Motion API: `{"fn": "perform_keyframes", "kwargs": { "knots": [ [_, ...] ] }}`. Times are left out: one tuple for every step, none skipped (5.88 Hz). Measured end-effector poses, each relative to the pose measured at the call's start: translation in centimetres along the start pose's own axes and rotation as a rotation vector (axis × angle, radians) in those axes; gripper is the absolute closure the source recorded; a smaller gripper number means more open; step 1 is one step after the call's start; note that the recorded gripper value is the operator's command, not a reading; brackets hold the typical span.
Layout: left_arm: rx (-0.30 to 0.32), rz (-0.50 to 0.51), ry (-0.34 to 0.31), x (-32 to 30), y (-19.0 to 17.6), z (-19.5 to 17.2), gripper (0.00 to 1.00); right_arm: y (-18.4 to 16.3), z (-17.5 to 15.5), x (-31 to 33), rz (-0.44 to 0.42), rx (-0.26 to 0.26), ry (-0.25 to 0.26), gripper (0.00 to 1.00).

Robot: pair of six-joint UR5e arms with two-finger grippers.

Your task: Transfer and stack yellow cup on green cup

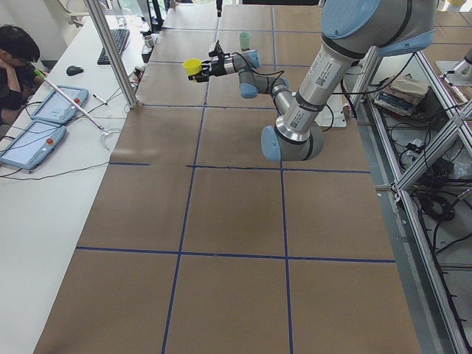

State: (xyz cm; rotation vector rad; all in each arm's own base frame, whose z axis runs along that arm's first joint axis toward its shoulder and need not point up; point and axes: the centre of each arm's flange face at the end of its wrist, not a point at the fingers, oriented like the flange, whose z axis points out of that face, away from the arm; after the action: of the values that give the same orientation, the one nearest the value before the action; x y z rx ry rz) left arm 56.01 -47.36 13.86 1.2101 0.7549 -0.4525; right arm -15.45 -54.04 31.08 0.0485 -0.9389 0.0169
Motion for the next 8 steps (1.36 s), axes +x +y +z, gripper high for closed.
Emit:
{"fn": "perform_keyframes", "kwargs": {
  "knots": [
    [0.003, -0.019, -0.007, 2.2, 1.5, -0.5, 0.71, -1.5, -0.7, -6.0, 0.033, -0.027, -0.002, 0.00],
    [0.014, -0.021, -0.016, 4.1, 3.0, -1.2, 0.71, -2.4, -1.0, -11.5, 0.062, -0.059, 0.002, 0.00],
    [0.021, -0.019, -0.018, 5.0, 3.9, -1.9, 0.71, -3.7, -0.6, -16.4, 0.089, -0.086, 0.002, 0.00],
    [0.021, -0.017, -0.016, 5.5, 4.4, -2.3, 0.71, -6.1, 0.5, -21.7, 0.113, -0.122, 0.014, 0.01],
    [0.020, -0.016, -0.016, 5.5, 4.5, -2.4, 0.71, -8.0, 2.1, -26.9, 0.124, -0.165, 0.038, 0.01],
    [0.021, -0.016, -0.016, 5.6, 4.5, -2.4, 0.71, -8.6, 4.0, -31.2, 0.123, -0.195, 0.070, 0.01],
    [0.020, -0.016, -0.015, 5.6, 4.5, -2.5, 0.71, -8.3, 5.4, -34.0, 0.118, -0.206, 0.097, 0.04],
    [0.019, -0.017, -0.015, 5.6, 4.6, -2.5, 0.71, -7.8, 6.2, -35.4, 0.110, -0.208, 0.115, 0.07]
  ]
}}
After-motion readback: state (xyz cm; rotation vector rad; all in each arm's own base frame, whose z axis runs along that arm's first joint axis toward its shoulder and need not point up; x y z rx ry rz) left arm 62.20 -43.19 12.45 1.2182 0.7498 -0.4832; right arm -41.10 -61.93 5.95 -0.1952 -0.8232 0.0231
